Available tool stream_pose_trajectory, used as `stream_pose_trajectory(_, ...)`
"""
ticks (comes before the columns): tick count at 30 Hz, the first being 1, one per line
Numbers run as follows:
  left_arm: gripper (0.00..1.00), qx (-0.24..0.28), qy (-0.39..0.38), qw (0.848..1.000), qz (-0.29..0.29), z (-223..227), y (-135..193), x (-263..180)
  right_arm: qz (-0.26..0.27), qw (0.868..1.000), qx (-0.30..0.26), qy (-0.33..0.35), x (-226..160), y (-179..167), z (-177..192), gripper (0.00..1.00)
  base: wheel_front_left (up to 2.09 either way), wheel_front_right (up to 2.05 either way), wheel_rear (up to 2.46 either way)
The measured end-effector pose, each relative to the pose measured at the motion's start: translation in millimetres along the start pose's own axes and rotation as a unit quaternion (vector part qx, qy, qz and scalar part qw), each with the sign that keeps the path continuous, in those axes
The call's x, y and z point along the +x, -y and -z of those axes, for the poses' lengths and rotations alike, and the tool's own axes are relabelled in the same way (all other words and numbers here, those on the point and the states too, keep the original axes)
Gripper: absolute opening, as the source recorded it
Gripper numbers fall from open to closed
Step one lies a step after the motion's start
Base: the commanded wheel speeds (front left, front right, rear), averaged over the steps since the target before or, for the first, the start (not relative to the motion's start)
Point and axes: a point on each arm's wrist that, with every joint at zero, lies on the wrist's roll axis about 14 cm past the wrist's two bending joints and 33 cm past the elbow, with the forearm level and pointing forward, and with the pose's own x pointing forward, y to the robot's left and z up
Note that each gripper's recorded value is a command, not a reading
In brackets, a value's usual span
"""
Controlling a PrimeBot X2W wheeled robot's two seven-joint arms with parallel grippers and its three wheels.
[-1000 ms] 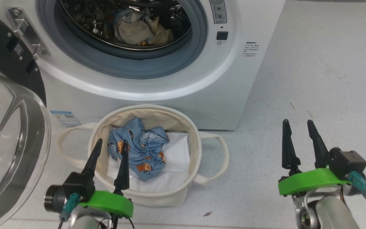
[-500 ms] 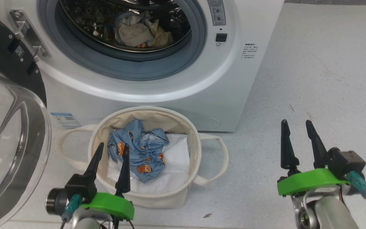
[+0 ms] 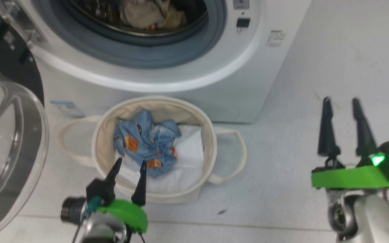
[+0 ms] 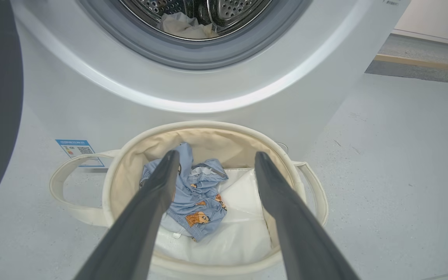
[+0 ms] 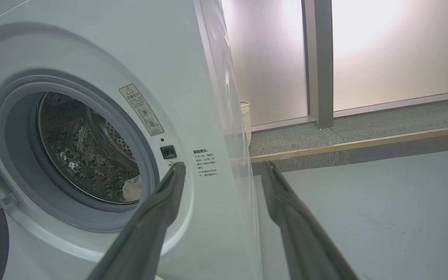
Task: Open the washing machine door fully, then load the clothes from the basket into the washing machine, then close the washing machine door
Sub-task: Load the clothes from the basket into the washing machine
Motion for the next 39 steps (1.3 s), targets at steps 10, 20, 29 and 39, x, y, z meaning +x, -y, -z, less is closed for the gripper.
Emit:
stream_pose_trajectory(10, 1.0, -0.008, -0.087, 0.996, 0.013, 43, -12, 84, 0.025, 0.999, -0.02, 0.011, 39, 32, 24, 1.0, 0.0, 0.0, 0.0)
stream_pose_trajectory(20, 1.0, 0.025, -0.185, 0.982, 0.016, 113, -24, 145, 0.047, 0.998, -0.021, -0.035, 61, 62, 100, 1.0, 0.0, 0.0, 0.0)
stream_pose_trajectory(29, 1.0, 0.066, -0.247, 0.967, 0.002, 176, -37, 172, 0.05, 0.993, -0.005, -0.106, 49, 70, 175, 1.0, 0.0, 0.0, 0.0)
stream_pose_trajectory(39, 1.0, 0.069, -0.252, 0.965, -0.004, 203, -33, 206, 0.068, 0.987, -0.014, -0.142, 35, 89, 209, 1.0, 0.07, 0.07, 0.07)
